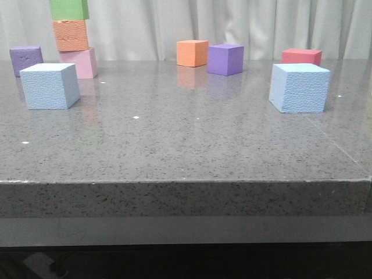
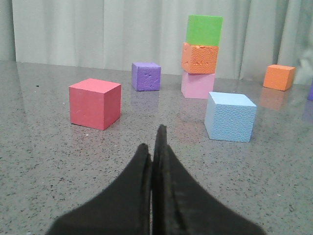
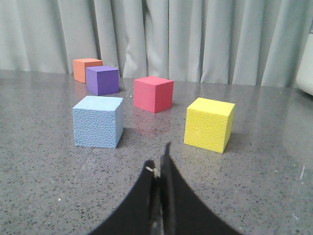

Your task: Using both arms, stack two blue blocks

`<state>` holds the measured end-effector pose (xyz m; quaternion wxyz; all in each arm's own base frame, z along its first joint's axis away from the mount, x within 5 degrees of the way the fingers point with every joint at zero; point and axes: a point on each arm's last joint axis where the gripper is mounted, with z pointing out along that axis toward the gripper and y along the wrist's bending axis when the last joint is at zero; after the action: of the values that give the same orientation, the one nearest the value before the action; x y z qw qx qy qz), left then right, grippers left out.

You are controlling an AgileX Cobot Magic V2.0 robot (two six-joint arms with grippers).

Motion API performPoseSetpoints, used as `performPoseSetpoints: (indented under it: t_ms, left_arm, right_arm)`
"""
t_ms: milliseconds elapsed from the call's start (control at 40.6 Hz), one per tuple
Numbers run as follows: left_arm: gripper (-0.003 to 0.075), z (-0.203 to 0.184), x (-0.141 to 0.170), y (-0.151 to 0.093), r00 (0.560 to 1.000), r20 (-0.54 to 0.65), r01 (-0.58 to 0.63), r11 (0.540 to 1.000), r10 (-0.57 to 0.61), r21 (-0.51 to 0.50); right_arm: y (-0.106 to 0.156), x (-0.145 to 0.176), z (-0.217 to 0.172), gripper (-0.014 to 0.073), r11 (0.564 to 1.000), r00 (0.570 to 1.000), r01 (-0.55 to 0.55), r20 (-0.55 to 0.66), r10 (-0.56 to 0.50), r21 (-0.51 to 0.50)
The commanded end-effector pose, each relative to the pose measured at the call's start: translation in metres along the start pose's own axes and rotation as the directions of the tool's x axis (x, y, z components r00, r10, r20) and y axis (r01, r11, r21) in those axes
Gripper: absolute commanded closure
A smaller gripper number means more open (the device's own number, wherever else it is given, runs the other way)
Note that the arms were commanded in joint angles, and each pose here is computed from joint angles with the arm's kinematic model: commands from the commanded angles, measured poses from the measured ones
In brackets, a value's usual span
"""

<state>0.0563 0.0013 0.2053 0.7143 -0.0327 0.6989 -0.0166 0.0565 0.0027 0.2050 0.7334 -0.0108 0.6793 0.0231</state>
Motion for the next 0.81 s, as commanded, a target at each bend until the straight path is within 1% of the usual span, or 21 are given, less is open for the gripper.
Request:
performPoseSetpoints:
  t_ms: [0, 787]
  left_arm:
    - [0.0741, -0.0016, -0.007, -0.0009, 0.996, 0.088, 0.009, 1.0, -0.01, 0.014]
    - [0.0741, -0.0016, -0.007, -0.0013, 0.996, 0.088, 0.009, 1.0, -0.011, 0.021]
  right_arm:
    - [-0.001, -0.0108, -0.0021, 0.0714, 1.0, 0.994, 0.006, 0.108, -0.007, 0.014]
    - [-0.001, -0.0108, -0.0021, 0.0714, 1.0, 0.994, 0.006, 0.108, -0.007, 0.014]
